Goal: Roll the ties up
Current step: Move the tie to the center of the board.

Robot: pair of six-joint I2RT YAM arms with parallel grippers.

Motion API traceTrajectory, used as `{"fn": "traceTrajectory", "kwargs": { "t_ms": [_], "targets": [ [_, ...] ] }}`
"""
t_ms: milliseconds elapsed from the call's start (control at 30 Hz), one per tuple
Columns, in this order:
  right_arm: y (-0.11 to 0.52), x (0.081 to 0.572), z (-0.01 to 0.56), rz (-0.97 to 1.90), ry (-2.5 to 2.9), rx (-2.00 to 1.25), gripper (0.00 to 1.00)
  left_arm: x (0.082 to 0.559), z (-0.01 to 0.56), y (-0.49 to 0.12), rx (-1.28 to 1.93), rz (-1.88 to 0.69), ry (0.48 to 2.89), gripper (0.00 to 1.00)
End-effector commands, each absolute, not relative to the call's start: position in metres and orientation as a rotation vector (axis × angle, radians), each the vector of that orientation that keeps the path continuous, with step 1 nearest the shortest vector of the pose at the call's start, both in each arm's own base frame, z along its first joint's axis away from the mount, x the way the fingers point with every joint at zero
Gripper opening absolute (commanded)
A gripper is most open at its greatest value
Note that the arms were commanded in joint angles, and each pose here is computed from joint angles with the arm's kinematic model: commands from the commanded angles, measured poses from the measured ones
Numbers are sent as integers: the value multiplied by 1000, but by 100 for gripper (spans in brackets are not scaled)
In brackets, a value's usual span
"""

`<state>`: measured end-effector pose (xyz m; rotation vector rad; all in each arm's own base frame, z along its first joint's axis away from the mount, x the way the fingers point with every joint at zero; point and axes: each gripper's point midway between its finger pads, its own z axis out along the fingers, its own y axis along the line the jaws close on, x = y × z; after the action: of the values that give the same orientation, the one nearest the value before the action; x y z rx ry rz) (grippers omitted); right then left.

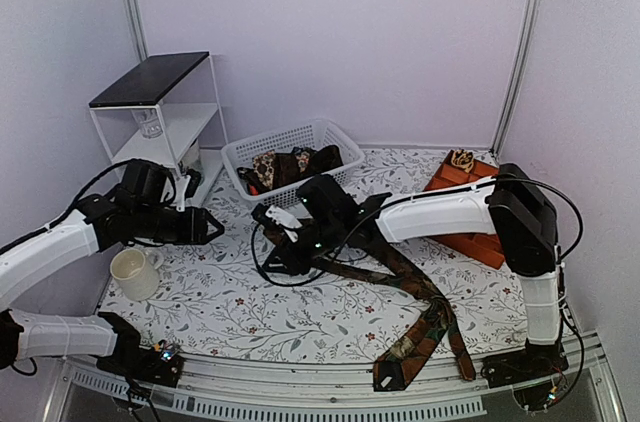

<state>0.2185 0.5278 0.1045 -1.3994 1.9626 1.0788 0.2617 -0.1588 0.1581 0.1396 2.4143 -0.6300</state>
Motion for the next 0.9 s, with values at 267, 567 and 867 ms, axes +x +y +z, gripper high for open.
{"fn": "traceTrajectory", "kwargs": {
  "t_ms": [267, 567, 867],
  "targets": [
    [440, 243, 157, 833, 2435, -618, 52, 280, 170, -184, 310, -640, 2340, 54],
    [422, 314, 144, 708, 2350, -527, 23, 294, 168, -188, 280, -648, 2295, 47],
    [496, 339, 123, 1025, 2225, -680, 39, 296, 155, -180, 185, -662, 2324, 44]
  ]
}}
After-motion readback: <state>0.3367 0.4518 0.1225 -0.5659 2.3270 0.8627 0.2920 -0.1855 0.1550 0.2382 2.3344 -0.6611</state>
